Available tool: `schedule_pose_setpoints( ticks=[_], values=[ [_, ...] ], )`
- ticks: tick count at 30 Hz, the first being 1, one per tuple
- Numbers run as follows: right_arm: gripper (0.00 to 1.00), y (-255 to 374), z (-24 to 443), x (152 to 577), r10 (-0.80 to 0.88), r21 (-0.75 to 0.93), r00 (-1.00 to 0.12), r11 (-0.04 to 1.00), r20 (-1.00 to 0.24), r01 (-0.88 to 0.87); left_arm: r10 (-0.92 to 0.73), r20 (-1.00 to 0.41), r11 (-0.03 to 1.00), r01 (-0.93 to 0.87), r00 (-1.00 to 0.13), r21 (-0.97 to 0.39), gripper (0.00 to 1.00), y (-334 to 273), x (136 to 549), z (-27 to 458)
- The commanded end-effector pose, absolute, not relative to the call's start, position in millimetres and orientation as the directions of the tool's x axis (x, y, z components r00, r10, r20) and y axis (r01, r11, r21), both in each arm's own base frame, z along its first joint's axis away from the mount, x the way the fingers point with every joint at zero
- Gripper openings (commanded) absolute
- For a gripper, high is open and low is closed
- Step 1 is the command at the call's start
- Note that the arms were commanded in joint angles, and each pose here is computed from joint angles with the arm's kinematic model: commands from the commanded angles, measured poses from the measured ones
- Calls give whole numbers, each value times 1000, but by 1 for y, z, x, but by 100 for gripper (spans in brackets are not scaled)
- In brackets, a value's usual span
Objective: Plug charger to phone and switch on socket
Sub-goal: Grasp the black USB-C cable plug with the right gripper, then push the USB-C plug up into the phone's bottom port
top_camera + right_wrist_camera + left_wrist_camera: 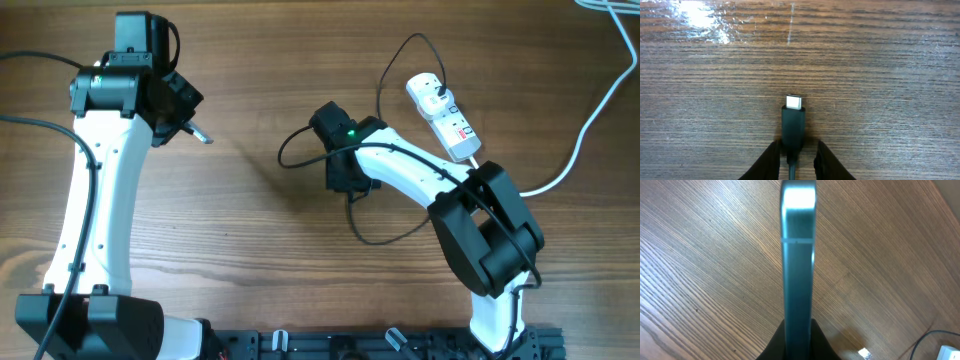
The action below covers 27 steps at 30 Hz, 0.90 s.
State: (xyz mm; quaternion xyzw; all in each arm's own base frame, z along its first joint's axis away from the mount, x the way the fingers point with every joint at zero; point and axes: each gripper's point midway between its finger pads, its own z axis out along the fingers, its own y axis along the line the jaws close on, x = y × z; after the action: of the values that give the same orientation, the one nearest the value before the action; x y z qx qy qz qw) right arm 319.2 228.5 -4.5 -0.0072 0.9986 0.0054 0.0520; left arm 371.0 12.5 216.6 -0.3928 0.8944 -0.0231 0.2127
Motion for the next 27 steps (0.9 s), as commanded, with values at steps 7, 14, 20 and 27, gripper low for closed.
schedule_pose_setpoints(
  ticks=[7, 14, 20, 27],
  values=[
    [22, 218, -30, 304, 34, -37, -999, 999, -19, 34, -720, -387, 677, -705, -575, -212, 4, 19, 374, 222],
    [28, 221, -30, 301, 40, -20, -999, 999, 0, 40, -720, -388, 677, -705, -575, -212, 4, 19, 374, 222],
    [22, 221, -30, 298, 47, -20, -999, 999, 14, 47, -720, -388, 677, -705, -575, -212, 4, 19, 374, 222],
    [12, 221, -30, 298, 58, -20, -998, 998, 14, 58, -721, -385, 678, -702, -576, -220, 4, 17, 375, 223]
  ],
)
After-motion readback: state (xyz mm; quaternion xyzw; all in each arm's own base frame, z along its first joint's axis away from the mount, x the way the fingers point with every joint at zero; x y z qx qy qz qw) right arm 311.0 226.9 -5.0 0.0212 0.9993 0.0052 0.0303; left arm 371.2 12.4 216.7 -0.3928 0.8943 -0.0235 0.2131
